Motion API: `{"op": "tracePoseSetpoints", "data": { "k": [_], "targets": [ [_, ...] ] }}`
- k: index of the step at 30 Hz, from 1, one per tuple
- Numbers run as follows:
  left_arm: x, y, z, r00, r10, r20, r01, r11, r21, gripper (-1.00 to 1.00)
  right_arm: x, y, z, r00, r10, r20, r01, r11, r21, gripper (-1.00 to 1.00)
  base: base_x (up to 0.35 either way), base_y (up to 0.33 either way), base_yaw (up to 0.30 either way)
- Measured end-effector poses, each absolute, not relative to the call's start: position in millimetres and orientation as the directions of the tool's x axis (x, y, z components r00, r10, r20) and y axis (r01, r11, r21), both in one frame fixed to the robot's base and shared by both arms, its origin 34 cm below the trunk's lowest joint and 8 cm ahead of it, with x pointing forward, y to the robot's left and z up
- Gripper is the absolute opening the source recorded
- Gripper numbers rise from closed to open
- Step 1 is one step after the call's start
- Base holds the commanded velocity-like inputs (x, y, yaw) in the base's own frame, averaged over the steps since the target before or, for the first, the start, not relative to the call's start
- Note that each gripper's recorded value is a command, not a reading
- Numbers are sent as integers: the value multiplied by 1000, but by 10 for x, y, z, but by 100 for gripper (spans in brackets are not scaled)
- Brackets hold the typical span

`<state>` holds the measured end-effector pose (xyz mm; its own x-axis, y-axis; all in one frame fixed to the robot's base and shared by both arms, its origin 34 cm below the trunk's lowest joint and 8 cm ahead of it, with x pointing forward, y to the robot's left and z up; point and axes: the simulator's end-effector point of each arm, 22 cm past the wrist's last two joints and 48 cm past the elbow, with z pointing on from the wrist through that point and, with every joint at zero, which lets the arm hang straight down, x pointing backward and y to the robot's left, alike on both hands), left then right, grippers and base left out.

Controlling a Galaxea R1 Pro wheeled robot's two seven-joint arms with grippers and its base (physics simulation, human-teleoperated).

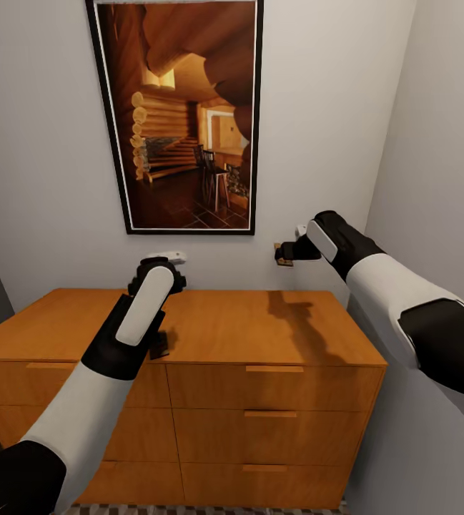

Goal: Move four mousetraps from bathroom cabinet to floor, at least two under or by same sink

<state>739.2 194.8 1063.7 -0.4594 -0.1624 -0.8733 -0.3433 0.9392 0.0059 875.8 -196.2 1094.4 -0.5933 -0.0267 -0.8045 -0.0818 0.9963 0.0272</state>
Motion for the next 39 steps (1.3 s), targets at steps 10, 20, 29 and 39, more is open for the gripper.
{"op": "tracePoseSetpoints", "data": {
  "k": [10, 20, 29, 39],
  "targets": [
    [7389, 1955, 10611, -474, -141, -869, -334, 942, 29, 100, 8757, -1960, 10950, -593, -28, -805, -83, 996, 26, -100, 0, 0, 0],
    [7392, 1957, 10603, -475, -141, -868, -335, 942, 31, 100, 8760, -1961, 10946, -594, -29, -804, -83, 996, 25, -100, -110, 24, 0],
    [7388, 1962, 10606, -475, -140, -869, -337, 941, 33, 100, 8757, -1962, 10940, -595, -28, -803, -82, 996, 26, -100, -57, 4, 0],
    [7390, 1961, 10600, -478, -138, -868, -334, 942, 34, 100, 8757, -1962, 10939, -594, -28, -804, -82, 996, 26, -100, -2, 1, 0]
  ]
}}
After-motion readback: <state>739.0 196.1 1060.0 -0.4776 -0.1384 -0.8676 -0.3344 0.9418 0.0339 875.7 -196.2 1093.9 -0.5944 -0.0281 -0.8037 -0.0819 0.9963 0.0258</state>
